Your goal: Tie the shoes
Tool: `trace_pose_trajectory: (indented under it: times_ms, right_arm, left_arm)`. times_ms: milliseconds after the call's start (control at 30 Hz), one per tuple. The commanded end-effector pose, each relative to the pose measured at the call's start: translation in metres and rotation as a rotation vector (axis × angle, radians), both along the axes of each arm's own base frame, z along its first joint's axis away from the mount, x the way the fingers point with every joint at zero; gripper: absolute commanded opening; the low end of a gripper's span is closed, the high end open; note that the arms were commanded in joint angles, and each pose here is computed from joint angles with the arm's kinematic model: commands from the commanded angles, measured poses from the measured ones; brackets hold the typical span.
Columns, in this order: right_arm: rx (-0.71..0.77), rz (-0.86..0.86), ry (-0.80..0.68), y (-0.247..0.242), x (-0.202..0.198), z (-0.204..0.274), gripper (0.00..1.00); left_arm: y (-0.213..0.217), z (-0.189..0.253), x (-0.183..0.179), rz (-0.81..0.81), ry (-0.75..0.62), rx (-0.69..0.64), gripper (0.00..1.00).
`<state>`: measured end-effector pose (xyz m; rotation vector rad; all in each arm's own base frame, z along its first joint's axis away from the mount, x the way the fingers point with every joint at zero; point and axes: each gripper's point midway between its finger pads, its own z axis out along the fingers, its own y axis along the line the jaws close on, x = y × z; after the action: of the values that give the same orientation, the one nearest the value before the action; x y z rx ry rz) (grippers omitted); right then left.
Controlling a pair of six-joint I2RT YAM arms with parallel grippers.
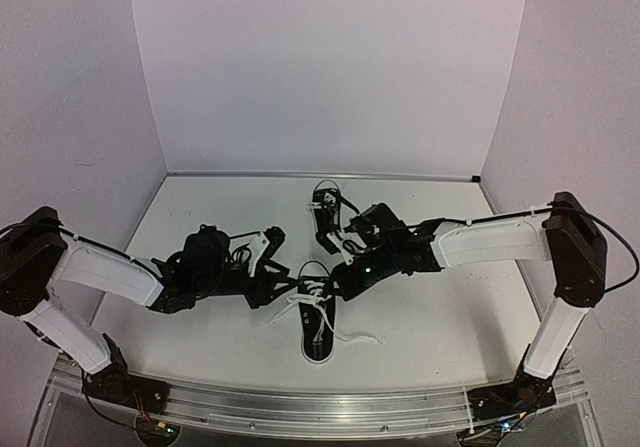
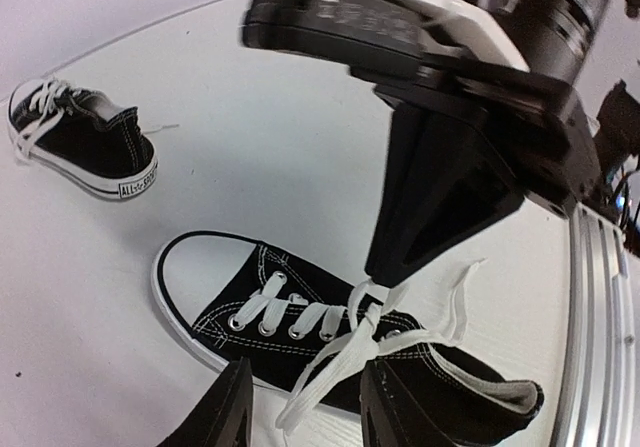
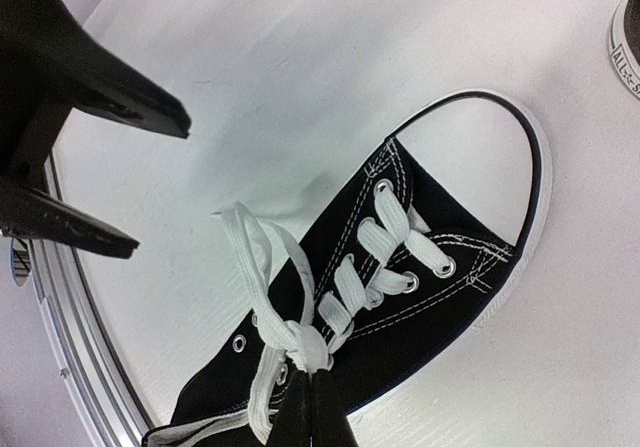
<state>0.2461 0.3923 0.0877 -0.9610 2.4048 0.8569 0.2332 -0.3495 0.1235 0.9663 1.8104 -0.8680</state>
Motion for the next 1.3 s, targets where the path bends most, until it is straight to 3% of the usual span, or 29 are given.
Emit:
trace_pose_trajectory:
  times_ms: [0,167,433,733,1267]
  right_arm:
    - [0.029,0.000,-0.018,0.006,0.003,0.009,0.00]
    - [0.024,0.002,-0.006,0.005,0.001,0.005,0.00]
    - [0.025,0.003,0.006,0.007,0.001,0.002,0.00]
    - [0.024,0.006,0.018,0.008,0.000,-0.001,0.00]
    - [0.027,0.007,0.024,0.008,-0.001,-0.002,0.00]
  left_arm:
    - [-0.002,0.001,-0.029,-0.132,-0.250,0.115,0.38]
    - [-0.013,-0.011,-0.052,-0.252,-0.410,0.236,0.37]
    - [-0.036,-0.017,-0.052,-0.328,-0.558,0.326,0.32]
    - [-0.053,-0.024,-0.043,-0.341,-0.600,0.365,0.26]
    - [-0.068,-0.034,-0.042,-0.370,-0.607,0.395,0.26]
